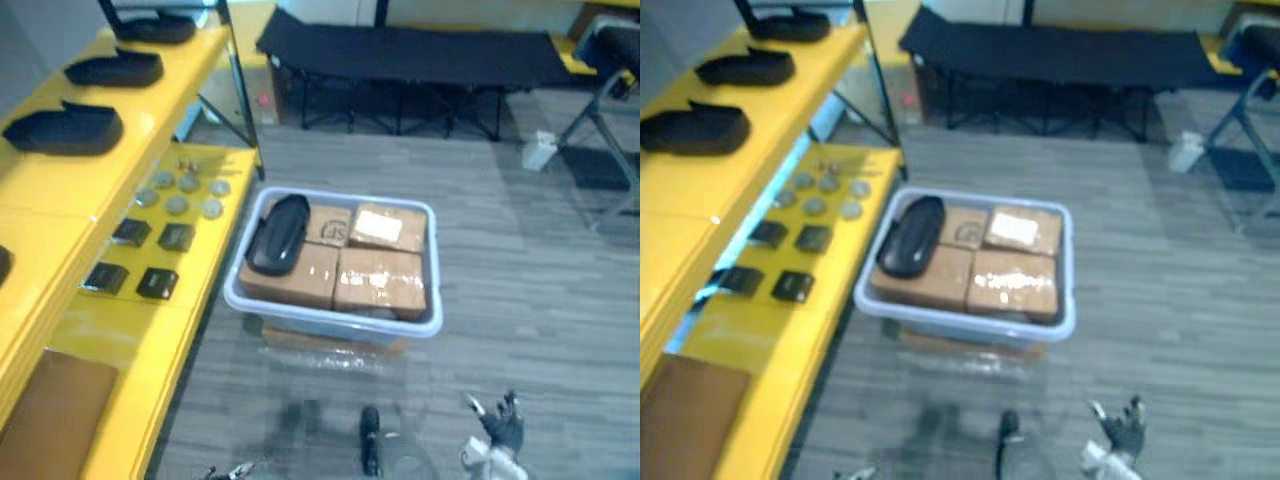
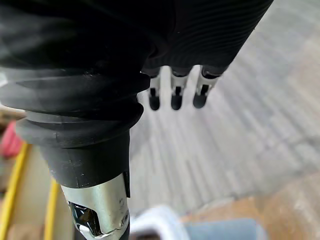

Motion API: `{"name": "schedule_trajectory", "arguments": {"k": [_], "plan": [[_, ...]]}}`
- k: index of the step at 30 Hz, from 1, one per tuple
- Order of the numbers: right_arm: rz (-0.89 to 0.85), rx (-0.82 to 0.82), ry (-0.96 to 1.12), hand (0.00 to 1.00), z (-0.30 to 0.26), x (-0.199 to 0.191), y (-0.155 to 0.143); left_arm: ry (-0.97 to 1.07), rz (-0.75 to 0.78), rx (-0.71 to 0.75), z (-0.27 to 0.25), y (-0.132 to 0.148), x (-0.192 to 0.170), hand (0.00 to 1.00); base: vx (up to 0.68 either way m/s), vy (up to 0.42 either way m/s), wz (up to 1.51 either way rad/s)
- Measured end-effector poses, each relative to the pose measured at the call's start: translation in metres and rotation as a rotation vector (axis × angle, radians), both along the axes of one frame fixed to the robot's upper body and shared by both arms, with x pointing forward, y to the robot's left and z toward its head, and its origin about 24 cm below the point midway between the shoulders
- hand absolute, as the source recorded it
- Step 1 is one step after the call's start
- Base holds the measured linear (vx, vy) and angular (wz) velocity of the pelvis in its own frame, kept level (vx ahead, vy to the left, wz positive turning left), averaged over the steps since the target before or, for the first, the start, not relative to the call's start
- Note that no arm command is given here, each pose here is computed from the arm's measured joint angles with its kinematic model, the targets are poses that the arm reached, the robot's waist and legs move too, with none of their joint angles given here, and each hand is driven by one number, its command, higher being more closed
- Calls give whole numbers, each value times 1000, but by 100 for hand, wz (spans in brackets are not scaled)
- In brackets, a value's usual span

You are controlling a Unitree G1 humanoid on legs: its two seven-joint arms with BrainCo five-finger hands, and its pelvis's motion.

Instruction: Walk over and take plastic housings, then place them on the shelf

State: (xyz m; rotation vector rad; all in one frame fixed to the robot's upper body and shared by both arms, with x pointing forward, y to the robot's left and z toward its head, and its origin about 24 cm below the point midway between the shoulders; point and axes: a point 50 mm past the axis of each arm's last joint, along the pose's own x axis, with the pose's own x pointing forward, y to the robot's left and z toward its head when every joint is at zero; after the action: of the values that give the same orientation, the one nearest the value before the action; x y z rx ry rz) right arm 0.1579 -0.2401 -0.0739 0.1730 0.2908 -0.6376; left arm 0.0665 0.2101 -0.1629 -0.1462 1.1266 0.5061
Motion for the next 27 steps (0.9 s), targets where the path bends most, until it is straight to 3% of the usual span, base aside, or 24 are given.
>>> {"name": "schedule_trajectory", "arguments": {"k": [6, 10, 15, 21, 27], "plan": [[56, -75, -241, 0, 52, 59, -24, -64, 6, 66, 5, 1, 10, 0, 20, 105, 2], [156, -153, -429, 0, 121, 125, -36, -148, -30, 69, 11, -3, 31, 0, 46, 101, 15], [293, -208, -483, 0, 188, 187, -35, -221, -62, 60, 18, -6, 51, 0, -15, 47, 41], [326, -307, -598, 0, 276, 228, -29, -223, -106, 24, 17, -23, 54, 0, -84, 73, 29], [376, -399, -541, 0, 297, 242, -11, -234, -131, -21, 16, -32, 60, 0, -96, 86, 12]]}}
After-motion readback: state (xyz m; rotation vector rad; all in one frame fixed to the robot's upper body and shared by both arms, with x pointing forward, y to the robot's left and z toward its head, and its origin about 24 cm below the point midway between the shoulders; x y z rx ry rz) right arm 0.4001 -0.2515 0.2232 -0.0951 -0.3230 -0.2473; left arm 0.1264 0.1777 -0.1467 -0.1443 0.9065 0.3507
